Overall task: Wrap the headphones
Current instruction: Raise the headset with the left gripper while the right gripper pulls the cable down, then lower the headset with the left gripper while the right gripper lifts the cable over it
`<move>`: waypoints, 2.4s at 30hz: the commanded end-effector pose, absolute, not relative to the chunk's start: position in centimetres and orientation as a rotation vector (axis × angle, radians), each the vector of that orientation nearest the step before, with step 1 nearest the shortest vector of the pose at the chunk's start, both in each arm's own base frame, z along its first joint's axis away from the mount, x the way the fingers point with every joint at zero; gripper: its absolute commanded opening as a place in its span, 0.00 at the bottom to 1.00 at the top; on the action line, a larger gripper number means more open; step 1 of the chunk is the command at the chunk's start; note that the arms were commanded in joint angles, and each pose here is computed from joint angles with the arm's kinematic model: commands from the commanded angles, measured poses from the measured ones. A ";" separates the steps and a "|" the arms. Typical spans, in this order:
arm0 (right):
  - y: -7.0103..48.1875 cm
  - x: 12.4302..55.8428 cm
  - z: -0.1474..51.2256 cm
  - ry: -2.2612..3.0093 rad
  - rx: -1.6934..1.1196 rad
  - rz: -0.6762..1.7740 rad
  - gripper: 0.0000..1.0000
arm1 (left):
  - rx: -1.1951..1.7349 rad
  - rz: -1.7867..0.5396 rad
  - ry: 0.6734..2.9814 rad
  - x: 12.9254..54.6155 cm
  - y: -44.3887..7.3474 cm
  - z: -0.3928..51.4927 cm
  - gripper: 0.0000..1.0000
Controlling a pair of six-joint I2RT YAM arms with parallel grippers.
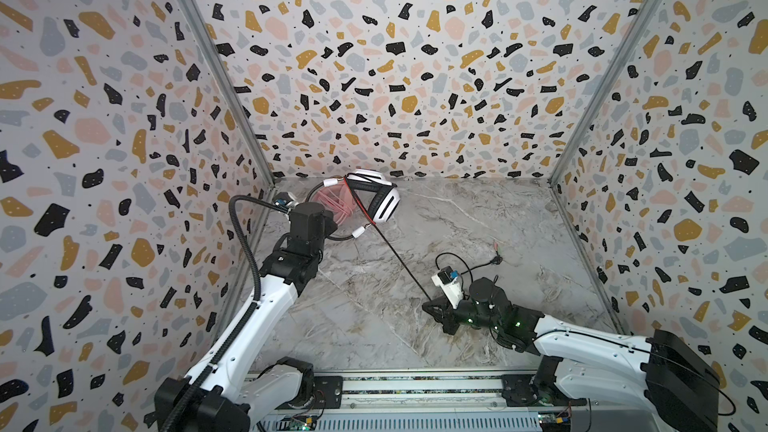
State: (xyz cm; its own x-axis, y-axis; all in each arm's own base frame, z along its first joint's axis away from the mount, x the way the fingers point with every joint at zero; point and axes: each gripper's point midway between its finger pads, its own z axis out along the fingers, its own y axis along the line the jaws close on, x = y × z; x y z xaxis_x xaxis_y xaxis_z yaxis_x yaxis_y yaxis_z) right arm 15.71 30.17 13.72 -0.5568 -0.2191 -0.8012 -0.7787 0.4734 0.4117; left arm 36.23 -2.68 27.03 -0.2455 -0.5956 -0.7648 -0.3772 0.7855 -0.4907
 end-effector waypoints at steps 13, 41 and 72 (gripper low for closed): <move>29.4 14.9 17.4 2.035 -0.877 0.883 0.04 | -0.750 -0.156 1.809 37.7 -1.2 26.1 0.00; 24.7 25.2 32.7 1.776 -0.701 0.597 0.05 | 0.440 -0.024 2.128 31.7 -21.4 20.1 0.00; 25.5 27.3 23.1 1.812 -0.700 1.073 0.39 | 0.649 -0.983 1.915 22.4 -29.2 29.6 0.00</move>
State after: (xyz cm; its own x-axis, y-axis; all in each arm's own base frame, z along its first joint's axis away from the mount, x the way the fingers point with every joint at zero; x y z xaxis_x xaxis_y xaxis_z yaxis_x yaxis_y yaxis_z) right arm 27.96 24.27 20.46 -0.4937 -0.0978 -0.8641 -0.7404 0.5684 0.3587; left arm 23.42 -27.24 23.52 -0.5387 0.2099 -0.8159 0.6809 0.6788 -0.2749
